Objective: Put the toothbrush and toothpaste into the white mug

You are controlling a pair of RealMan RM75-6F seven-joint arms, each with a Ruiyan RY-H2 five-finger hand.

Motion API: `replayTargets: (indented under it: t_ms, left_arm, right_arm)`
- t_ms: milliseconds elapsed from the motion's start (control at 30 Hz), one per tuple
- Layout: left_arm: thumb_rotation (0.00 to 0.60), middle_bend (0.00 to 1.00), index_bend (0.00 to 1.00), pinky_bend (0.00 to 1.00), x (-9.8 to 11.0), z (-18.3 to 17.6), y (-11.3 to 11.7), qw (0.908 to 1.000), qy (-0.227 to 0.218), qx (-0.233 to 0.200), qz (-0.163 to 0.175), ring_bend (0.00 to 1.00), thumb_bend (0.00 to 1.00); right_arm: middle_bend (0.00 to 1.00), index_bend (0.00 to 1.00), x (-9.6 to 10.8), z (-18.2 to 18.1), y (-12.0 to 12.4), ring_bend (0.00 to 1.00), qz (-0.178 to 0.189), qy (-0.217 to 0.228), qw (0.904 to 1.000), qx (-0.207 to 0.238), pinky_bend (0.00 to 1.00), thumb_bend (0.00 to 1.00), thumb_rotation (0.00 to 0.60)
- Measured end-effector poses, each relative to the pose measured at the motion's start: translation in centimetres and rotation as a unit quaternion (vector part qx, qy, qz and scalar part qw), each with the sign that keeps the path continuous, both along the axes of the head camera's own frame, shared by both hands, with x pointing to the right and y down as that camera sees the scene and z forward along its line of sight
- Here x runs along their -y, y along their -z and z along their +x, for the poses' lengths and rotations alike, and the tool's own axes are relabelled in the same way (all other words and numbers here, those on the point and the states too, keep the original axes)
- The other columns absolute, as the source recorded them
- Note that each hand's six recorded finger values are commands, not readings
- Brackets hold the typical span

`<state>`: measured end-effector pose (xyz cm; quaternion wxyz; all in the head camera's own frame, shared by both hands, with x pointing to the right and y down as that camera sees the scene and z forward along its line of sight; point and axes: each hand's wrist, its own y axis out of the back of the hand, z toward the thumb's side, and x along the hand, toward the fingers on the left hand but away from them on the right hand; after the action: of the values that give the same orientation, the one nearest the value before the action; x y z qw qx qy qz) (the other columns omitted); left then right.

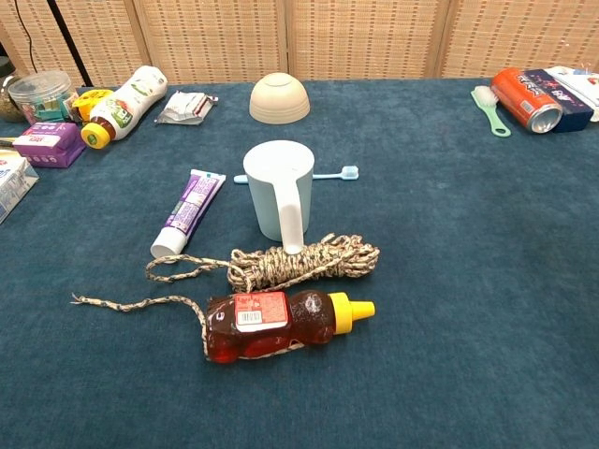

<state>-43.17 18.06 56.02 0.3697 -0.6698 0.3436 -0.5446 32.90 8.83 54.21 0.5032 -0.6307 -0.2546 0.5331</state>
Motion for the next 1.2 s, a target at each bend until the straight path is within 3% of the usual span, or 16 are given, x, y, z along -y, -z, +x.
replayTargets:
  t_ms: [200,400,500,733,900,1200]
  left_arm:
    - [0.6,0.0,0.0,0.0,2.3,2.2,-0.4,0.9996,-0.024,-0.016,-0.007,0.0,0.09]
    - [0.6,0.0,0.0,0.0,4.7,4.8,-1.9,0.9976,-0.051,-0.03,-0.034,0.0,0.12]
    - [0.6,0.0,0.0,0.0,6.3,6.8,-3.0,0.9959,-0.063,-0.042,-0.049,0.0,0.15]
    - [0.6,0.0,0.0,0.0,9.9,12.2,-5.9,0.9904,-0.083,-0.074,-0.081,0.0,0.26]
    - [0.6,0.0,0.02,0.0,12.2,15.2,-8.6,0.9886,-0.094,-0.068,-0.096,0.0,0.29]
    - [0.6,0.0,0.12,0.0,14.2,20.9,-13.2,0.9865,-0.09,-0.057,-0.124,0.0,0.31]
  right_arm:
    - [0.0,0.0,-4.2,8.4,0.5,0.0,0.026,-0.105,0.9936,0.03,0.0,0.0,0.6]
    - [0.0,0.0,-9.6,11.4,0.0,0.0,0.023,-0.195,0.9758,0.097,0.0,0.0,0.6]
    - [0.0,0.0,-11.6,11.7,-0.4,0.0,0.027,-0.217,0.969,0.116,0.0,0.0,0.6]
    - [0.0,0.0,-12.2,11.8,-1.0,0.0,0.032,-0.215,0.9681,0.125,0.0,0.0,0.6]
    - [0.0,0.0,-12.2,12.2,-1.6,0.0,0.02,-0.219,0.968,0.121,0.0,0.0,0.6]
    - [0.0,0.0,-12.4,12.1,-1.6,0.0,0.016,-0.214,0.9686,0.126,0.0,0.0,0.6]
